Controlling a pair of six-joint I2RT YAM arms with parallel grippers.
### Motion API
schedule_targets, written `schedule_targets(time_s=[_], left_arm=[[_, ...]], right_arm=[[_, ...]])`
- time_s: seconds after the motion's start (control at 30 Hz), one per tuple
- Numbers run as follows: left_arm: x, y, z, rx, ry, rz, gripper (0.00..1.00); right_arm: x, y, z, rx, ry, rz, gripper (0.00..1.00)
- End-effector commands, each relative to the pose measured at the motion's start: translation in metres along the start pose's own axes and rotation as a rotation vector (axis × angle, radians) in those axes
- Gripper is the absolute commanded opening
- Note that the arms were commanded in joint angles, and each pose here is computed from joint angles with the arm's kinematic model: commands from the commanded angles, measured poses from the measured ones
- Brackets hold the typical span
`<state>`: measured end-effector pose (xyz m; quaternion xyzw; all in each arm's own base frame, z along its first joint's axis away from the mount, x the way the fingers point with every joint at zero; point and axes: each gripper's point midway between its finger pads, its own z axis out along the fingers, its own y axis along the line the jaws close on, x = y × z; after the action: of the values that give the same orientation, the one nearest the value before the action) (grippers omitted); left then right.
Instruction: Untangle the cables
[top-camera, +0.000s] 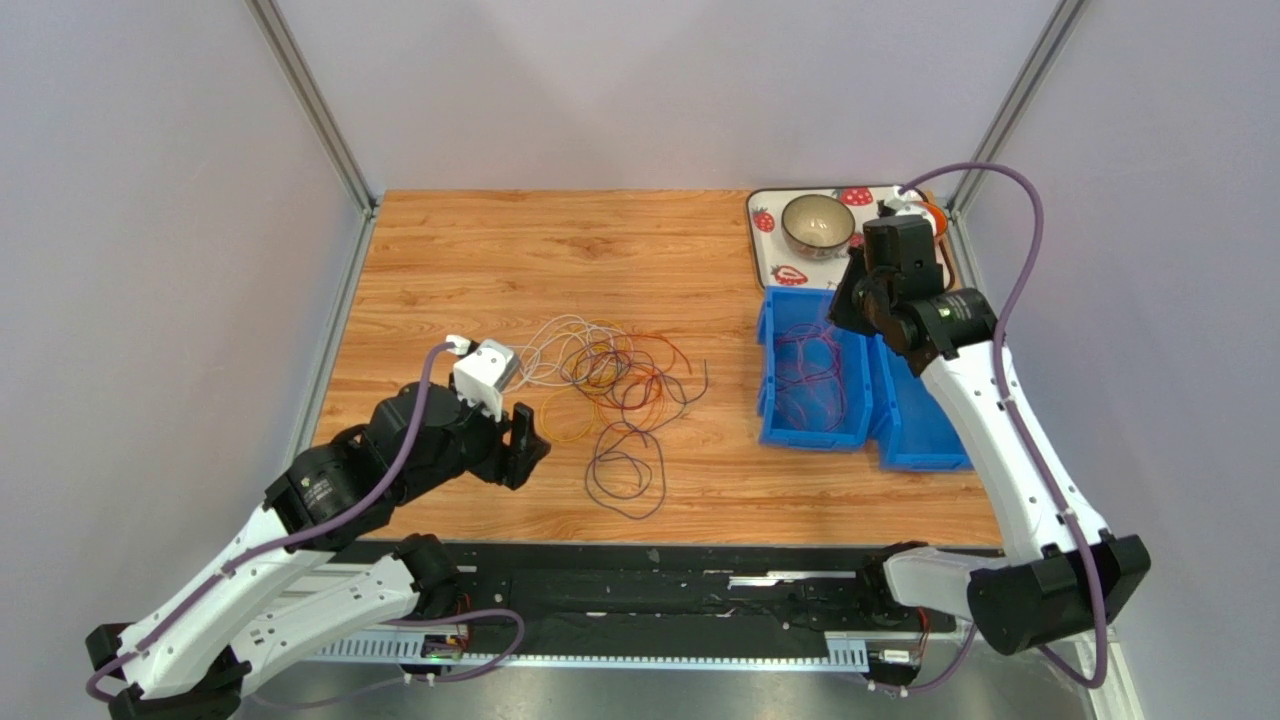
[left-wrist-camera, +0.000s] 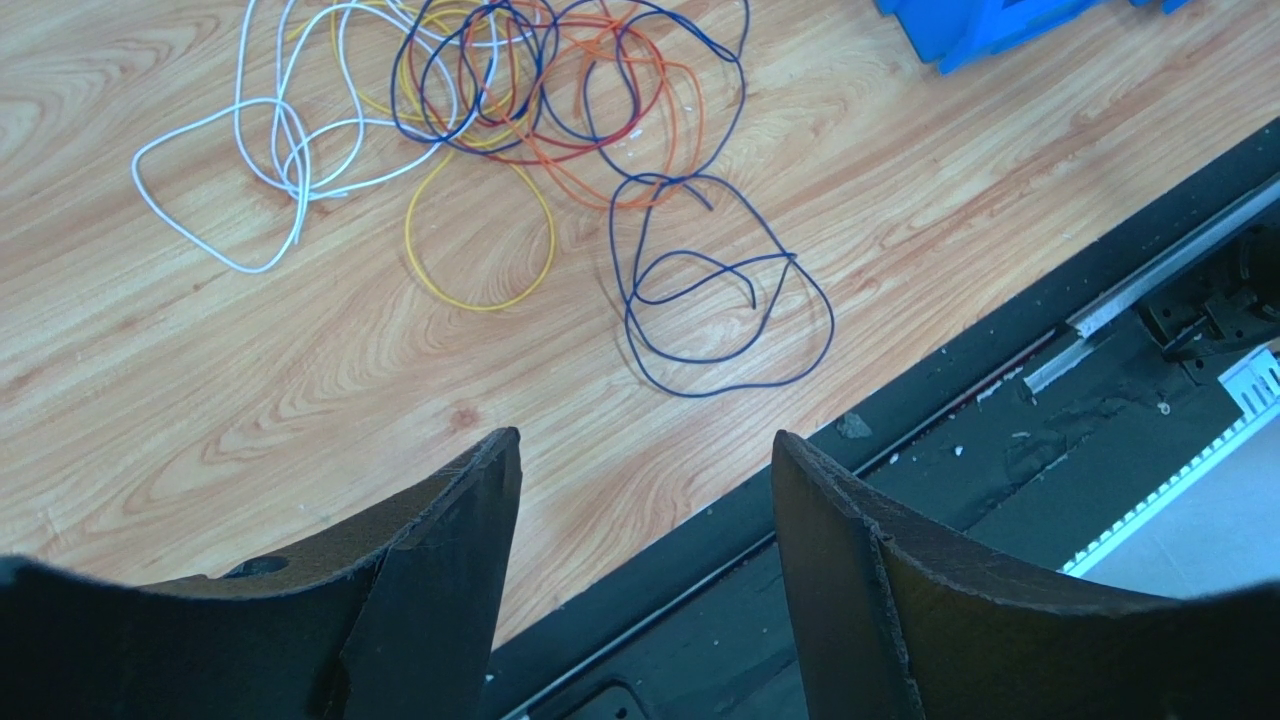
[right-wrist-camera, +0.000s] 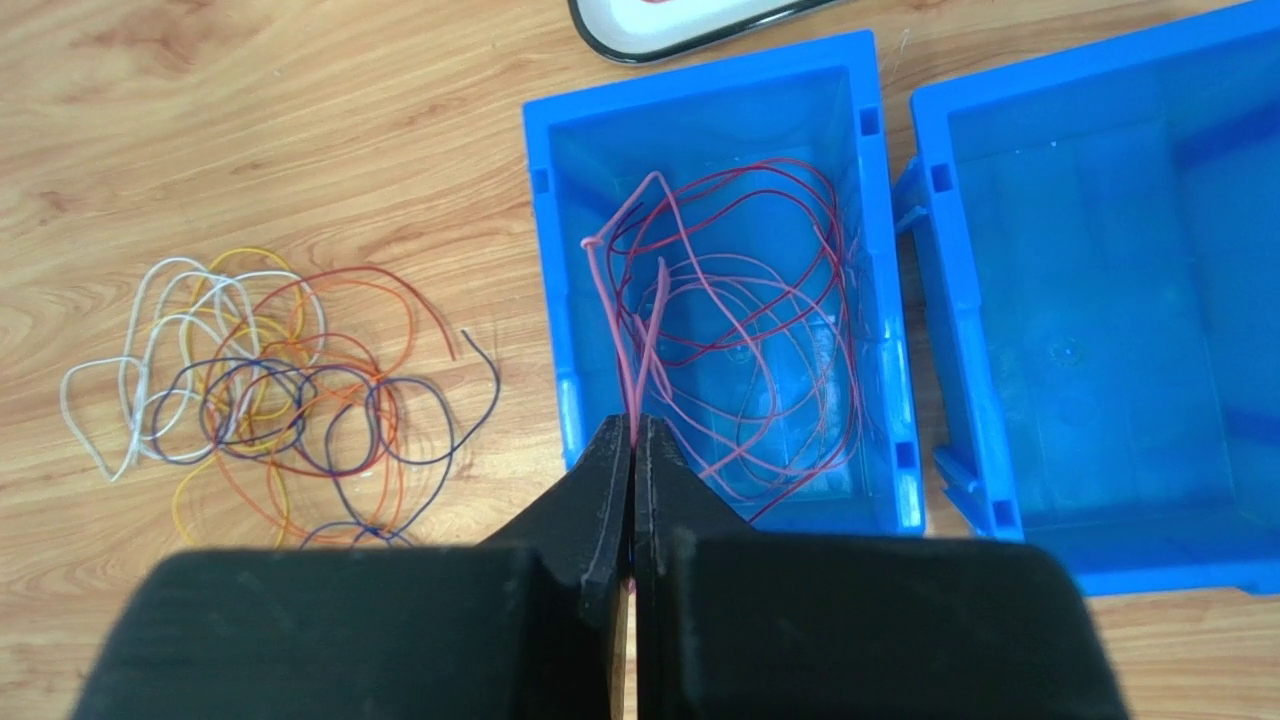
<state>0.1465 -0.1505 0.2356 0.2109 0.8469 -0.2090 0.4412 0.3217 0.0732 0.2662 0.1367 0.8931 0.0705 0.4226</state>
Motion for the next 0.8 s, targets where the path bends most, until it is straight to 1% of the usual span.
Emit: schedule_targets(time_s=[0.0, 0.17, 0.3, 0.33, 0.37, 0.4, 0.43, 0.47, 0.5, 0.53, 0.6, 0.67, 0.7, 0.77], left_arm=[[-0.004, 0.001, 0.004, -0.012, -0.013, -0.006, 0.7], [-0.002, 0.001, 0.007, -0.013, -0.002, -0.002, 0.7], [-0.001, 0.002, 0.009, -0.024, 0.012, -0.002, 0.7], [0.0, 0.002, 0.01, -0.026, 0.014, -0.001, 0.7], [0.0, 0.003, 0.01, -0.028, 0.015, -0.001, 0.7], [0.0, 0.003, 0.01, -0.029, 0.015, -0.003, 0.7], [0.0, 0.003, 0.011, -0.032, 0.017, -0.002, 0.69], [0.0, 0.003, 0.011, -0.034, 0.02, -0.002, 0.7], [0.0, 0.003, 0.011, -0.034, 0.021, -0.001, 0.7], [0.001, 0.003, 0.012, -0.036, 0.025, -0.001, 0.7], [0.002, 0.004, 0.014, -0.04, 0.035, 0.001, 0.7], [0.003, 0.003, 0.017, -0.045, 0.049, 0.002, 0.7], [0.003, 0.004, 0.017, -0.051, 0.052, 0.002, 0.69], [0.005, 0.004, 0.021, -0.056, 0.069, 0.003, 0.69]], right_arm=[[-0.005, 0.009, 0.028, -0.031, -0.015, 0.018, 0.0], [0.015, -0.001, 0.059, 0.028, 0.057, 0.016, 0.0], [0.018, -0.004, 0.064, 0.043, 0.077, -0.009, 0.0], [0.017, -0.006, 0.063, 0.053, 0.076, -0.013, 0.08], [0.016, -0.008, 0.061, 0.066, 0.076, -0.012, 0.19], [0.014, -0.011, 0.058, 0.082, 0.074, -0.02, 0.43], [0.013, -0.013, 0.055, 0.091, 0.072, -0.026, 0.51], [0.01, -0.015, 0.05, 0.098, 0.062, -0.025, 0.56], [0.011, -0.021, 0.045, 0.124, 0.063, -0.028, 0.66], [0.008, -0.022, 0.04, 0.127, 0.054, -0.034, 0.69], [0.005, -0.029, 0.026, 0.154, 0.037, -0.035, 0.7], [0.003, -0.032, 0.017, 0.155, 0.027, -0.04, 0.7], [0.002, -0.032, 0.006, 0.14, 0.011, -0.037, 0.7], [0.006, -0.031, -0.002, 0.113, 0.014, -0.028, 0.69]])
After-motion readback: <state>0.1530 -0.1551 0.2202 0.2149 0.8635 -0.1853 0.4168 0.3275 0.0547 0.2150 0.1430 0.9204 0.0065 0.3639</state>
